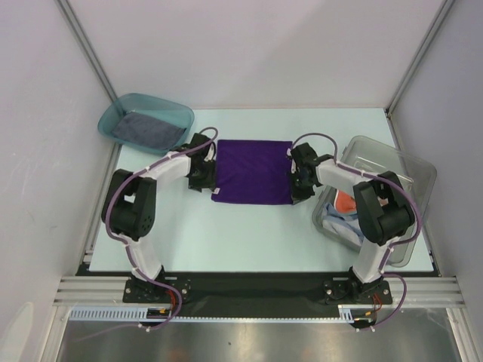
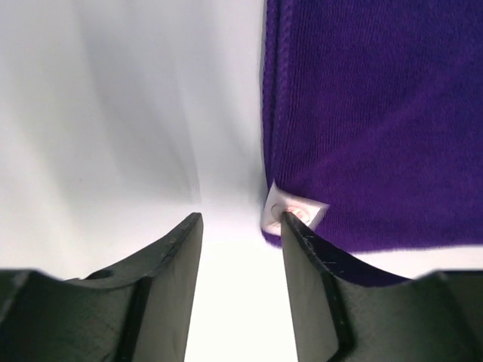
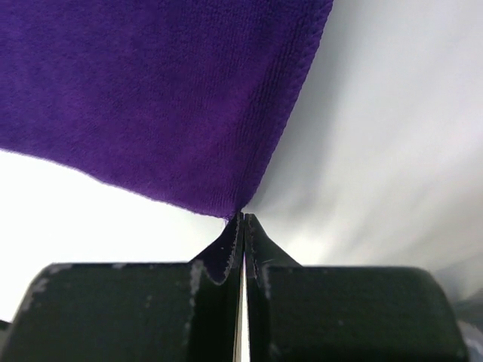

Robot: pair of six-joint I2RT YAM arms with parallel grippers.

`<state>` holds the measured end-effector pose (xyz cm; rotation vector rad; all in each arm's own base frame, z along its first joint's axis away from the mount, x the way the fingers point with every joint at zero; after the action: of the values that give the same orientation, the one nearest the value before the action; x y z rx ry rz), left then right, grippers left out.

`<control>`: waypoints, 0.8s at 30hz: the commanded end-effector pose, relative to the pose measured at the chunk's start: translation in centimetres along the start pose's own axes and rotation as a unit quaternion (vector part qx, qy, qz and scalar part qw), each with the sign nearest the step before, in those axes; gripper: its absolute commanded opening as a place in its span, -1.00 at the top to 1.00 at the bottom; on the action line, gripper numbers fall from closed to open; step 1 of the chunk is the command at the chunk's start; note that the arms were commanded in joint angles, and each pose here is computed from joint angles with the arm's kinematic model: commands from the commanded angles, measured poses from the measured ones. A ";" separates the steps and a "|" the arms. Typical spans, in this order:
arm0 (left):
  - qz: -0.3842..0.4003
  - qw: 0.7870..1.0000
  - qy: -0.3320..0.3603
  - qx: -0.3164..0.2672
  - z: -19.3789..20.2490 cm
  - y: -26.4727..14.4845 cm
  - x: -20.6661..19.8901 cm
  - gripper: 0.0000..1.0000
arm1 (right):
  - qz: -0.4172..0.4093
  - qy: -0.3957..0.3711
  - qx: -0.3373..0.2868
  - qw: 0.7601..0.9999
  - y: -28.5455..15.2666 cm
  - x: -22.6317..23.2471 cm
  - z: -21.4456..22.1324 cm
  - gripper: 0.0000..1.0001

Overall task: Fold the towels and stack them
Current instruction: Fold the towel

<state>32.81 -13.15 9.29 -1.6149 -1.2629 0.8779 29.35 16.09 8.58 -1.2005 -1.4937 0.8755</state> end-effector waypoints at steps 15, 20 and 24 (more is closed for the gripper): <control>0.023 0.965 0.209 -0.159 -15.7 -3.6 0.7 -0.20 | -0.127 -0.073 -0.127 0.981 -5.9 0.1 -14.5 0.19; 0.028 0.954 0.240 -0.176 -19.0 -1.8 1.8 -0.20 | -0.132 -0.134 -0.154 0.970 -4.4 0.2 -18.8 -0.04; 0.049 0.946 0.264 -0.181 -19.5 0.2 2.6 -0.22 | -0.148 -0.150 -0.145 0.967 -1.5 -0.5 -21.0 -0.06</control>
<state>49.83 -15.25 14.04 -1.9552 -1.0501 0.3463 47.53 14.14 15.31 -1.1157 -1.9408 0.6580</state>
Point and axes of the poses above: each gripper's point midway between its finger pads, its own y axis out along the fingers, its own x axis along the line the jaws close on, z = x × y, the point moved 7 cm from there along -y, back along the fingers, and after that the axes turned 12 degrees about y, right-handed, at the moved point
